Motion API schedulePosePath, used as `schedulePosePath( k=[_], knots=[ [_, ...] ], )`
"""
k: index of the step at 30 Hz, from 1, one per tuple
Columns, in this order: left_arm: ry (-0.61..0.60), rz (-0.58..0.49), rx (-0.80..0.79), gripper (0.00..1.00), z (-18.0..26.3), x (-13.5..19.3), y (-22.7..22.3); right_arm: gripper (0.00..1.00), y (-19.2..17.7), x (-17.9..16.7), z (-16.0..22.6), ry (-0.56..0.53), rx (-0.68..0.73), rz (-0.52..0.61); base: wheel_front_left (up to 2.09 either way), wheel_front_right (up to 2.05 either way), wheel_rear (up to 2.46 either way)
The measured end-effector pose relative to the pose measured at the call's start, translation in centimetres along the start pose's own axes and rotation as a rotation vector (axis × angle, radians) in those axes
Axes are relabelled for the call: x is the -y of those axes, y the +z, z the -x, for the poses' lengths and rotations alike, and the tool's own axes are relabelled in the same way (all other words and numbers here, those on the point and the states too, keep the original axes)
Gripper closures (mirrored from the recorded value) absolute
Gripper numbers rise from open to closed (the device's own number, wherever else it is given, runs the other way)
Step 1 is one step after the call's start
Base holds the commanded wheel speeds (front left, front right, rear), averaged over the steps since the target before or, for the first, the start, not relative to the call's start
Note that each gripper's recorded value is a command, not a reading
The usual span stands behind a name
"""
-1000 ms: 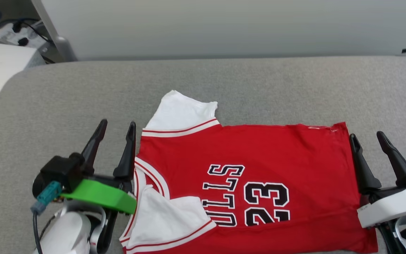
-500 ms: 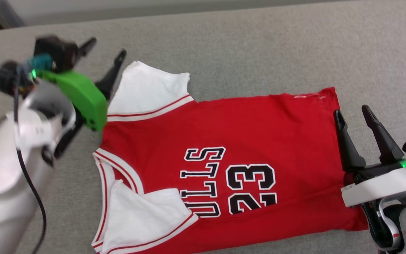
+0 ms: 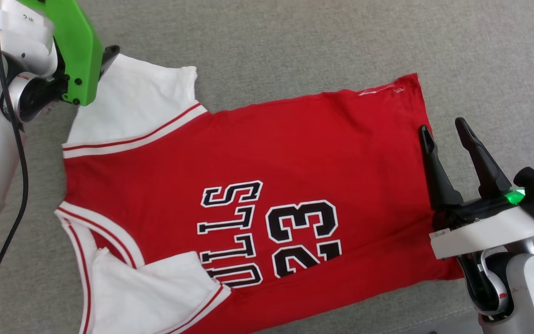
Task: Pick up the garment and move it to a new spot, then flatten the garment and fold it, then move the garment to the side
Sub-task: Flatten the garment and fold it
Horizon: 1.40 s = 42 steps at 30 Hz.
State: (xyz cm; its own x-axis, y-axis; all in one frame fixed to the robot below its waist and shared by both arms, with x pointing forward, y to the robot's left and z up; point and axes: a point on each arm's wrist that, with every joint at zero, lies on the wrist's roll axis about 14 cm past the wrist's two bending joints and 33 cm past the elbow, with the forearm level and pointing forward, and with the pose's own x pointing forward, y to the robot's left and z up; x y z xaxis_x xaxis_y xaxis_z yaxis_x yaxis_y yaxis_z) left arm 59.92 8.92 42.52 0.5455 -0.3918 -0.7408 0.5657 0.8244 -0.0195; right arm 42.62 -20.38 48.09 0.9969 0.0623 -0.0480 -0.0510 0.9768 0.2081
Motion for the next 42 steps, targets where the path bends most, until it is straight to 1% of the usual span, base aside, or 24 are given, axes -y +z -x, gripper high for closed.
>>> schedulePosePath(
  k=[2,6,10,11,12,15,19,24,28,32,34,38,39,40,42],
  knots=[
    [-0.005,0.021,-0.054,0.0,-1.3,-0.1,-1.2,0.0,-0.4,0.4,0.0,-0.01,-0.01,0.003,0.0,0.0,0.0],
    [0.029,0.092,-0.152,0.0,-3.4,-1.0,-3.7,0.0,-1.4,0.6,0.1,-0.02,-0.04,-0.003,0.0,0.0,0.0],
    [0.037,0.154,-0.164,0.0,-4.6,-1.6,-3.9,0.0,-2.3,0.7,0.4,-0.024,-0.062,-0.01,0.0,0.0,0.0],
    [0.031,0.166,-0.174,0.66,-4.8,-1.5,-4.1,0.0,-2.4,0.8,0.4,-0.027,-0.066,-0.008,0.0,0.0,0.0],
    [0.024,0.179,-0.182,1.0,-4.9,-1.5,-4.1,0.0,-2.5,0.9,0.5,-0.031,-0.069,-0.006,0.0,0.0,0.0],
    [-0.004,0.204,-0.221,1.0,-4.8,-1.1,-4.5,0.0,-2.8,1.2,0.5,-0.037,-0.076,-0.004,0.0,0.0,0.0],
    [-0.016,0.213,-0.2,1.0,-4.3,-0.7,-4.0,0.0,-2.7,1.1,0.3,-0.031,-0.074,-0.005,0.0,0.0,0.0],
    [-0.013,0.212,-0.109,1.0,-3.6,-0.1,-3.0,0.0,-2.1,0.8,0.1,-0.017,-0.063,-0.001,0.0,0.0,0.0],
    [-0.043,0.206,-0.036,1.0,-2.8,1.7,-2.1,0.0,-1.4,1.0,0.2,-0.013,-0.064,0.009,0.0,0.0,0.0],
    [-0.059,0.186,0.086,1.0,-0.5,2.7,0.3,0.0,-0.7,2.5,0.5,-0.05,-0.091,0.026,0.0,0.0,0.0],
    [-0.049,0.168,0.16,1.0,1.1,2.6,1.5,0.0,-1.0,3.2,0.7,-0.057,-0.139,0.058,0.0,0.0,0.0],
    [-0.042,0.152,0.232,1.0,3.5,2.7,1.9,0.0,-1.6,3.6,0.4,-0.036,-0.248,0.107,0.0,0.0,0.0],
    [-0.038,0.133,0.266,1.0,4.9,2.9,1.8,0.0,-1.9,4.3,0.2,-0.026,-0.336,0.201,0.0,0.0,0.0],
    [-0.037,0.121,0.274,1.0,5.5,3.1,1.7,0.0,-1.9,4.8,0.0,-0.026,-0.37,0.241,0.0,0.0,0.0],
    [-0.04,0.109,0.29,1.0,6.5,3.5,1.3,0.0,-1.8,5.0,-0.6,-0.022,-0.421,0.251,0.0,0.0,0.0]
  ],
)
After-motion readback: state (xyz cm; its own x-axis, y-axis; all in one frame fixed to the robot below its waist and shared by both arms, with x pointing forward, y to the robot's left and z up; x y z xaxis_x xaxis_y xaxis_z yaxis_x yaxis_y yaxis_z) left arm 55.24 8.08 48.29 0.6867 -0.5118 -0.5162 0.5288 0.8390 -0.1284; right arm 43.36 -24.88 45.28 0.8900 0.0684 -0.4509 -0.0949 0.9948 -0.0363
